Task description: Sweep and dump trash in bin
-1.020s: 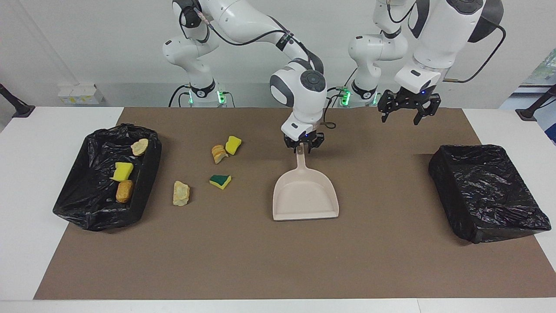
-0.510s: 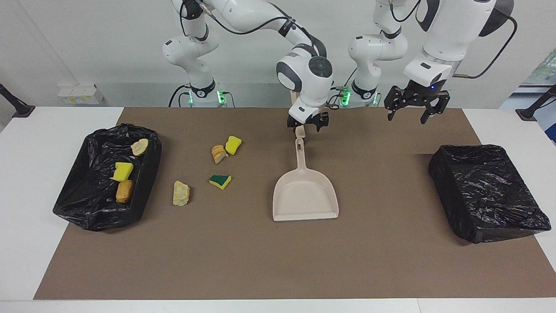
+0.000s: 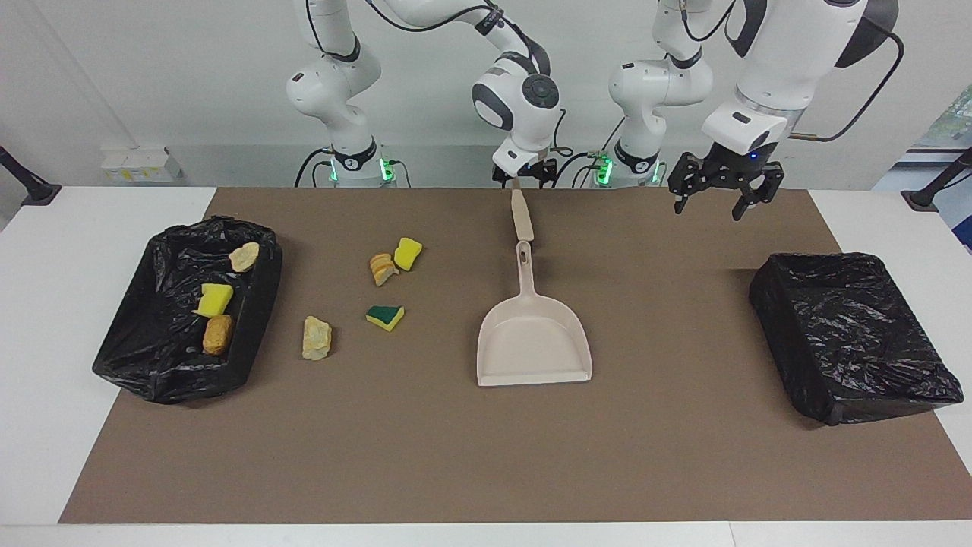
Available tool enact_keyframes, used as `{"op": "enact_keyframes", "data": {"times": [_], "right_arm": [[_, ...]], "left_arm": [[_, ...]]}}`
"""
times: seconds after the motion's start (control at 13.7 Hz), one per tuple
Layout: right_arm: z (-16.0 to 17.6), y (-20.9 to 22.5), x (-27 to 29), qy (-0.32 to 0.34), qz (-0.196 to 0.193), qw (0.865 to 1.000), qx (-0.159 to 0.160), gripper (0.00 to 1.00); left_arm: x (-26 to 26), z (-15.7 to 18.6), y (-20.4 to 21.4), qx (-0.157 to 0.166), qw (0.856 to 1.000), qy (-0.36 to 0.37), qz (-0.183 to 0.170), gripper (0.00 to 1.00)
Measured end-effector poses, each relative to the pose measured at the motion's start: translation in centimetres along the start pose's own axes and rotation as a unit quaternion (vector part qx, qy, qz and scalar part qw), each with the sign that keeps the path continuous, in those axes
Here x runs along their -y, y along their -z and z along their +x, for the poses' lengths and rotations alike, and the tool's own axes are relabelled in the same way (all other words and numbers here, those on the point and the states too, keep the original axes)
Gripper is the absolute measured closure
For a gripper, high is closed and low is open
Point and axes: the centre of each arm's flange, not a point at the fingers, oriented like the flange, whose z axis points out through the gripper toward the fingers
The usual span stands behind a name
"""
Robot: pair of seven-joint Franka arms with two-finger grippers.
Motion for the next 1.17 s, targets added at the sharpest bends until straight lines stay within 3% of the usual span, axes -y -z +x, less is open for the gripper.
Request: {"op": "enact_keyframes", "data": {"times": [0.15,0.36,0.58,0.87,1.17], "right_arm": [[-1.3,-0.3,-0.5,0.003,0.0,1.0,0.0,0.03],[-1.6,-0.3,-0.9,0.001,0.001,1.0,0.001,0.41],[-2.0,-0.8,-1.1,-0.004,0.003,1.0,0.012,0.73],[-2.3,1.0,-1.9,-0.007,0.008,1.0,0.009,0.74],[-0.9,7.3,-9.6,-0.022,0.007,0.999,0.026,0.74]], "left_arm": [[-2.1,0.0,-0.3,0.001,1.0,-0.017,-0.003,0.0],[-7.0,0.4,-2.8,-0.007,0.999,-0.032,-0.008,0.0],[-12.0,0.5,-7.9,-0.018,0.999,-0.04,-0.017,0.0],[-18.7,-0.6,-14.9,0.006,0.999,-0.026,-0.024,0.0],[-23.7,-3.2,-22.9,0.006,0.999,-0.001,-0.034,0.0]]}}
